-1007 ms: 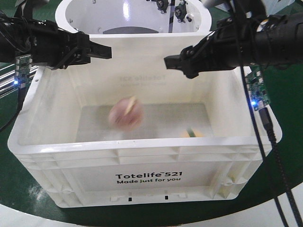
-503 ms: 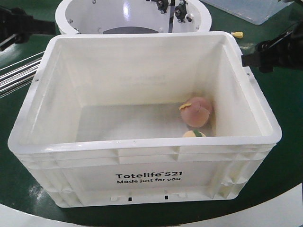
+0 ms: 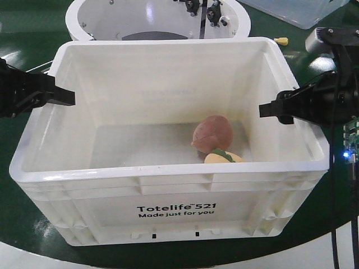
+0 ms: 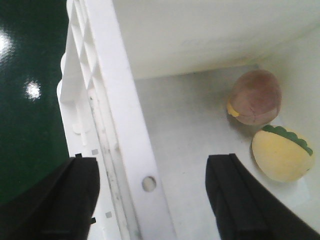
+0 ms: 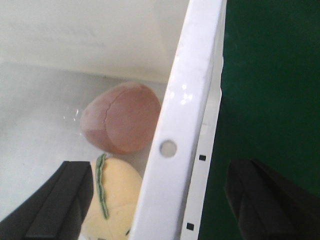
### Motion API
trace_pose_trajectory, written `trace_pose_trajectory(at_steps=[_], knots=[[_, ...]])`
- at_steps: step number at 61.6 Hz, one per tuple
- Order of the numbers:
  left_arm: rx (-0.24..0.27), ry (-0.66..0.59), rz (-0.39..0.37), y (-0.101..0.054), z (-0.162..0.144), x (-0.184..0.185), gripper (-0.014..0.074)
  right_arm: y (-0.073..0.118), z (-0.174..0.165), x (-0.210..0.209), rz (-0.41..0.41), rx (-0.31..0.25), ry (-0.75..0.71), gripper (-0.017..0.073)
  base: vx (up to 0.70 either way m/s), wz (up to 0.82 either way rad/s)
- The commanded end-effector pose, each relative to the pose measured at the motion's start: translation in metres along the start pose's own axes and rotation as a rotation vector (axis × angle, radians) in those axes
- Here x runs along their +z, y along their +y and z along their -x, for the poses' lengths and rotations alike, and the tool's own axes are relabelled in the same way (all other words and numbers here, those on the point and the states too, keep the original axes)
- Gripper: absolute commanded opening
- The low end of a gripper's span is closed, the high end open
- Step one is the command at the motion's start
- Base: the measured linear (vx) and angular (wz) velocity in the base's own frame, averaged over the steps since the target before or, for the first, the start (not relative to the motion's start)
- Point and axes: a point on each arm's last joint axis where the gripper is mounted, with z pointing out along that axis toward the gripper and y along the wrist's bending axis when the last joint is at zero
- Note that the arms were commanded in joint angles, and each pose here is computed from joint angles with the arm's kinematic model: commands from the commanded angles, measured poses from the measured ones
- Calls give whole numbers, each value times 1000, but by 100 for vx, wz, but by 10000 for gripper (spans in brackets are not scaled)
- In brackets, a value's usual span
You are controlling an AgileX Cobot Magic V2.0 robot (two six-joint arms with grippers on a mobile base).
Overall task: Place moving items into box and shelve
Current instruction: 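Move both grippers to the crate rims and clamp them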
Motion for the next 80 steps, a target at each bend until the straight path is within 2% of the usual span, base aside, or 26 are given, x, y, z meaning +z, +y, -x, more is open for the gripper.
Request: trace_pose_trajectory(at_steps=[1, 11, 19, 25, 36, 42, 45, 52, 63, 80], knots=[[-8, -52, -33, -6, 7, -8, 559, 2, 12, -7, 7, 5, -90, 586, 0, 0], [-14, 4, -44, -6, 3, -4, 539, 2, 12, -6, 6, 5, -87, 549, 0, 0], [-15, 9, -46, -6, 3, -4, 476, 2, 12, -6, 7, 13, -87, 461, 0, 0], [-23, 9, -48, -6, 3, -4, 394, 3, 16, -8, 11, 25, -99, 348, 0, 0], [-31, -1, -56, -7, 4, -5, 164, 6, 29, -19, 16, 19, -150, 94, 0, 0], [-58, -32, -84, -10, 7, -5, 49, 7, 29, -20, 19, 18, -145, -15, 0, 0], [-79, -54, -105, -12, 9, -5, -10, 7, 27, -18, 24, 20, -116, -15, 0, 0], [-111, -83, -140, -15, 12, -6, -8, 7, 23, -11, 41, 32, -51, -12, 0, 0], [-92, -77, -151, -16, 11, -6, -6, 8, 26, -10, 57, 56, -74, -9, 0, 0], [-88, -74, -156, -17, 10, -8, -3, 11, 35, -21, 58, 41, -132, -7, 0, 0]])
